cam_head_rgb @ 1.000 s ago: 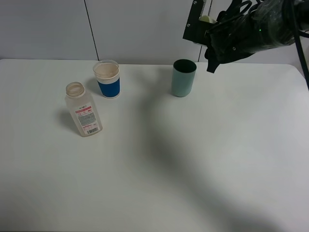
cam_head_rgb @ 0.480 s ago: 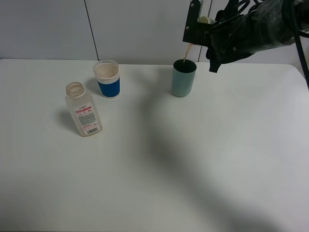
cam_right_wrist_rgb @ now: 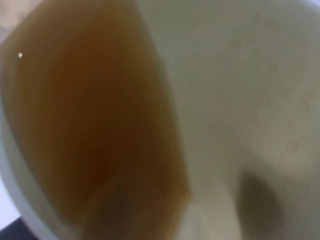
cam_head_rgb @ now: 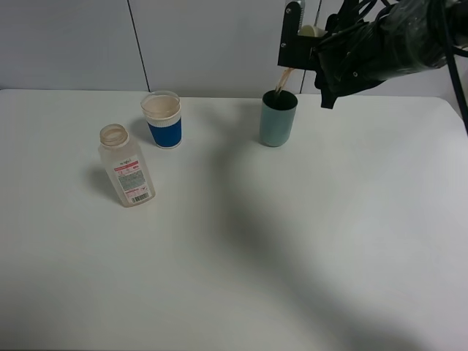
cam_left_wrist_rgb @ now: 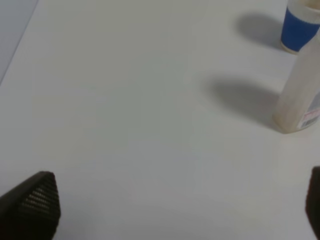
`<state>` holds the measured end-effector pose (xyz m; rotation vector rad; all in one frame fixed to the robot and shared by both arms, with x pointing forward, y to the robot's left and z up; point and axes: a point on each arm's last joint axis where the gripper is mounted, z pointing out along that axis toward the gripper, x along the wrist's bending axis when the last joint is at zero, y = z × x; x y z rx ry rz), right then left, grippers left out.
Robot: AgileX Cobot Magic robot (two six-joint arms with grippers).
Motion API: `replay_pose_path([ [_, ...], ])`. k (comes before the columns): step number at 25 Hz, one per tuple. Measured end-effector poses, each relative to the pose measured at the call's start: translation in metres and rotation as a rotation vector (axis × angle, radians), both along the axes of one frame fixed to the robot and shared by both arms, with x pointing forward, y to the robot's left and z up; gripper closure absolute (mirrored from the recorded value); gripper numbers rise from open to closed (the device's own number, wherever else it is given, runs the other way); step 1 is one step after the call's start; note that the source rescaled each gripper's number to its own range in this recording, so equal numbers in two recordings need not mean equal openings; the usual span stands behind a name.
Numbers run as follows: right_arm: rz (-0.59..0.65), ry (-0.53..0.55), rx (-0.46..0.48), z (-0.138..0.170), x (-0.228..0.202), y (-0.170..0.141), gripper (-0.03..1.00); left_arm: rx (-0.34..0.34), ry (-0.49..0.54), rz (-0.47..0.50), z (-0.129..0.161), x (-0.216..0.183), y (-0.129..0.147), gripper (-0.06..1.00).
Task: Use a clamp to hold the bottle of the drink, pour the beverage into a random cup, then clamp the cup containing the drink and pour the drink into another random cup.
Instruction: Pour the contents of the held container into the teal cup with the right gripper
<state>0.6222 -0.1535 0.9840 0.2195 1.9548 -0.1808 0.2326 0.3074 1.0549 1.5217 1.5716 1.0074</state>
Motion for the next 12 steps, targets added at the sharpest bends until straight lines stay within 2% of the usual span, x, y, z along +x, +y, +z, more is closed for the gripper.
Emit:
replay_pose_path([
  [12, 0.013, 0.006, -0.034, 0.0002, 0.0001, -0.0001, 0.97, 0.000, 0.000, 0.000, 0.0000, 0.0000, 0.0000, -0.06],
])
